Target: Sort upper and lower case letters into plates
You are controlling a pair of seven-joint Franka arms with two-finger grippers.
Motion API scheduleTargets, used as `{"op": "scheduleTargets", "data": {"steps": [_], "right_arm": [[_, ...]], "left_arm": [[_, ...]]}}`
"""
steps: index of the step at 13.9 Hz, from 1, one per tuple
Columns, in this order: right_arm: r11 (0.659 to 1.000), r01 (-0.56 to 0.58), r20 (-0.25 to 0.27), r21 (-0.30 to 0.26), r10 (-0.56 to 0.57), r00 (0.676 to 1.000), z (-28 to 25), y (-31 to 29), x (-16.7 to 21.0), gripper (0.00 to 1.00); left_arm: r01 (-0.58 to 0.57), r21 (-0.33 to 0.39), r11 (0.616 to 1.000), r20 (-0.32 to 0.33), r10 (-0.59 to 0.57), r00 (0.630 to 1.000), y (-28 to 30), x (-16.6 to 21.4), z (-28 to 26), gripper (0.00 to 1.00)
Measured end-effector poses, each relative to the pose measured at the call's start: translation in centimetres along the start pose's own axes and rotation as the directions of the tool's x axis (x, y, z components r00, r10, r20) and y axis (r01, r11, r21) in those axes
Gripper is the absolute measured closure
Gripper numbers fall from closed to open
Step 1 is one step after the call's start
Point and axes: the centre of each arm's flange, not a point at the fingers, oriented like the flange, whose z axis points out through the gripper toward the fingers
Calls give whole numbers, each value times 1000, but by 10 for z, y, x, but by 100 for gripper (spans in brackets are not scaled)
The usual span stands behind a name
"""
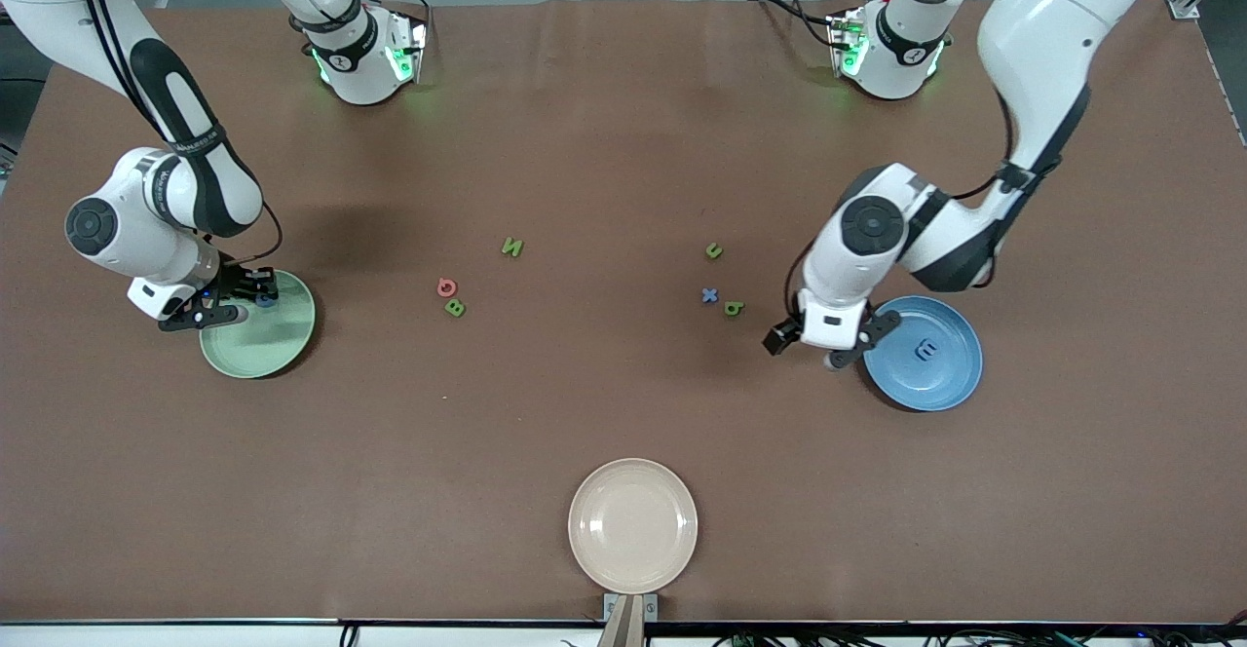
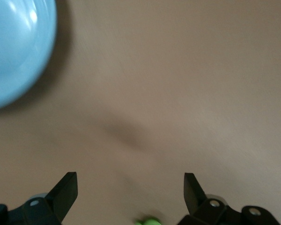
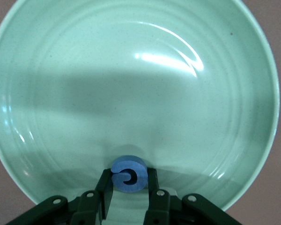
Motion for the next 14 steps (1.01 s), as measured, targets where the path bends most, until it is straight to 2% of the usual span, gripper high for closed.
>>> {"op": "scheduleTargets", "data": {"steps": [3, 7, 11, 14], "right_arm": [[1000, 10, -2, 0, -10, 1000, 0, -3, 2, 41], [996, 93, 15, 7, -94, 996, -38, -38, 18, 1], [962, 271, 22, -5, -271, 962, -90, -137, 33, 0], [910, 414, 14, -25, -414, 910, -89, -221, 38, 0]], "left_arm": [[78, 9, 997, 32, -78, 996, 18, -35, 16, 1], [199, 48, 979, 64, -202, 977, 18, -50, 42, 8], [278, 80, 957, 72, -284, 956, 16, -58, 58, 12], [294, 87, 952, 72, -300, 951, 16, -62, 61, 14]]}}
